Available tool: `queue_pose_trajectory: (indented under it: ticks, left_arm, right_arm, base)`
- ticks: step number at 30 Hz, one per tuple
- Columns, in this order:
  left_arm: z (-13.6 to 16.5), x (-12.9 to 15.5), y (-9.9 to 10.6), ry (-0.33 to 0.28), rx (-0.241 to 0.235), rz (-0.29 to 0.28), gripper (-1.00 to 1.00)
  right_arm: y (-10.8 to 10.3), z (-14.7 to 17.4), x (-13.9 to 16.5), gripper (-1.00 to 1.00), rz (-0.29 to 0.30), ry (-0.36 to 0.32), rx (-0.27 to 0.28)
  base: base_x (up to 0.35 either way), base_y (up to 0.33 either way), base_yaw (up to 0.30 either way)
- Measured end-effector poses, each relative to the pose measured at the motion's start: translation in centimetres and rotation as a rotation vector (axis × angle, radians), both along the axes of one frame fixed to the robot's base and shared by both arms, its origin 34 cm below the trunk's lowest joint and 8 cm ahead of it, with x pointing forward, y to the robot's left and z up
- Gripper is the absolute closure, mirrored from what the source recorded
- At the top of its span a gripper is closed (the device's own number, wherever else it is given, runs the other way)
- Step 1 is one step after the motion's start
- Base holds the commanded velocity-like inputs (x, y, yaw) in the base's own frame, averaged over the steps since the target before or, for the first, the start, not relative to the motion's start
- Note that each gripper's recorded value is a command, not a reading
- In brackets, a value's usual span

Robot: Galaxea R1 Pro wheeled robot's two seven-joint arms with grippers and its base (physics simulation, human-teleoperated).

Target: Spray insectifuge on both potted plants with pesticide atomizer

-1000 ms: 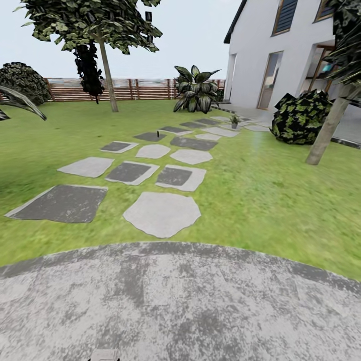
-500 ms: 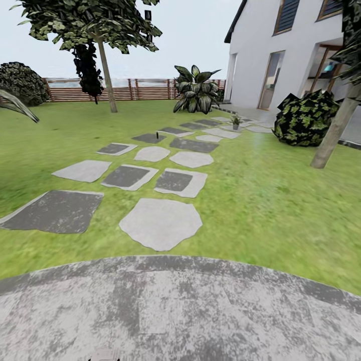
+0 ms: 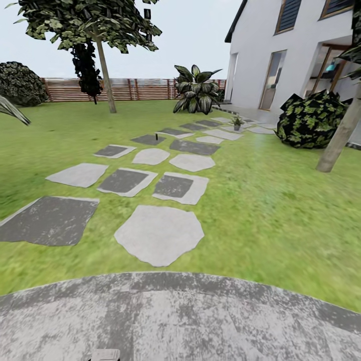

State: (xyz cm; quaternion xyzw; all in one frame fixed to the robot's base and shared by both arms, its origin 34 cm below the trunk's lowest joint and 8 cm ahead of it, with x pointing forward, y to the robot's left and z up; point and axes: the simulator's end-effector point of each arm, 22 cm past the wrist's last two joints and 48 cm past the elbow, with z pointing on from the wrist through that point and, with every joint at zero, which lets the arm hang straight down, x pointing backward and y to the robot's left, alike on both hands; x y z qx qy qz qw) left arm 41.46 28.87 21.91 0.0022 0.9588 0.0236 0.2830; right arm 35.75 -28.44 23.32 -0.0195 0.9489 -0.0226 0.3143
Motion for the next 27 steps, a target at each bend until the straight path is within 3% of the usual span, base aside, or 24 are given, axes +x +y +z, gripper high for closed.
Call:
queue_pose_trajectory:
  ticks: [27]
  left_arm:
    - [0.00, 0.01, -0.04, 0.000, 0.000, 0.000, -1.00]
  right_arm:
    - [0.00, -0.01, -0.01, -1.00, 0.000, 0.000, 0.000]
  base:
    - [0.337, 0.000, 0.000]
